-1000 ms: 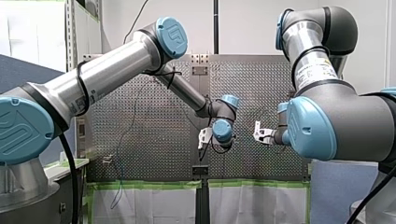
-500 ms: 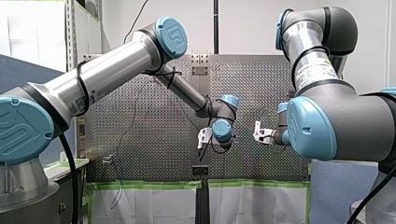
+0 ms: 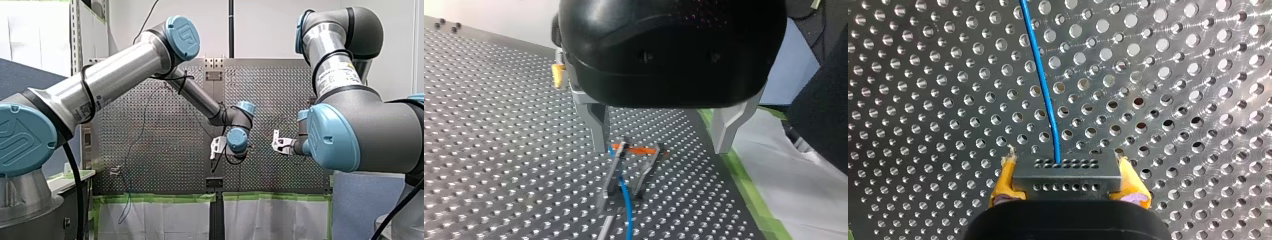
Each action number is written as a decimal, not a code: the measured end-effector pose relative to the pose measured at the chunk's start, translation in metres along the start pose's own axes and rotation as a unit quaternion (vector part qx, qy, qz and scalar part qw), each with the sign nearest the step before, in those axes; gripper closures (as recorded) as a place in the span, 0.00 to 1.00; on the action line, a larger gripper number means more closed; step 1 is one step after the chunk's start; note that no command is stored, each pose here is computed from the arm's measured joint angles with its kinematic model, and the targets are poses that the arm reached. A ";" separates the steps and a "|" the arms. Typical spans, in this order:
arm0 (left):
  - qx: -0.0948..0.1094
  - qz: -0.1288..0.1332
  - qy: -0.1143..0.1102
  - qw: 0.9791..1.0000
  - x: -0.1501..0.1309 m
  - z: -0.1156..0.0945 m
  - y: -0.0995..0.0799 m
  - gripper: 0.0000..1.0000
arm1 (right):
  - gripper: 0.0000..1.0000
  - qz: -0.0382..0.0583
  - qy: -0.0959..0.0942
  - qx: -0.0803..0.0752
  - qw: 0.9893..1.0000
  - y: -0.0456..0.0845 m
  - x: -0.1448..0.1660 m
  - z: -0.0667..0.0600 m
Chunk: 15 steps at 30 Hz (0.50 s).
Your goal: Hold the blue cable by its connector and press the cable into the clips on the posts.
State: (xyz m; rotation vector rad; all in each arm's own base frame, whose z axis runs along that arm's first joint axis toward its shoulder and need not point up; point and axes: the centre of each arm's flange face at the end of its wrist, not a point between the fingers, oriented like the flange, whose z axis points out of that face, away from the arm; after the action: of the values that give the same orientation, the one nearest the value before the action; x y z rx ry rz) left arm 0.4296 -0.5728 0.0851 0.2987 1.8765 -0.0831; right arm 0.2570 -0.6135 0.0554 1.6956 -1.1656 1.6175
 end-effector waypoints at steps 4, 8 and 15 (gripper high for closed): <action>-0.001 -0.009 -0.012 1.000 -0.010 -0.005 0.007 0.00 | 1.00 0.000 0.000 0.000 1.000 0.000 0.000 0.000; -0.002 -0.018 -0.027 0.999 -0.021 -0.012 0.012 0.00 | 1.00 0.000 0.000 0.000 1.000 0.000 0.000 0.000; -0.001 -0.029 -0.049 0.998 -0.037 -0.025 0.021 0.00 | 1.00 0.000 0.000 0.000 1.000 0.000 0.000 0.000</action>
State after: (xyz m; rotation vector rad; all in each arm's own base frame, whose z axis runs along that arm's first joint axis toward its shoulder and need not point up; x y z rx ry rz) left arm 0.4227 -0.5537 0.1293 0.2344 1.7872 -0.1335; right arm 0.2570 -0.6136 0.0554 1.6950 -1.1649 1.6179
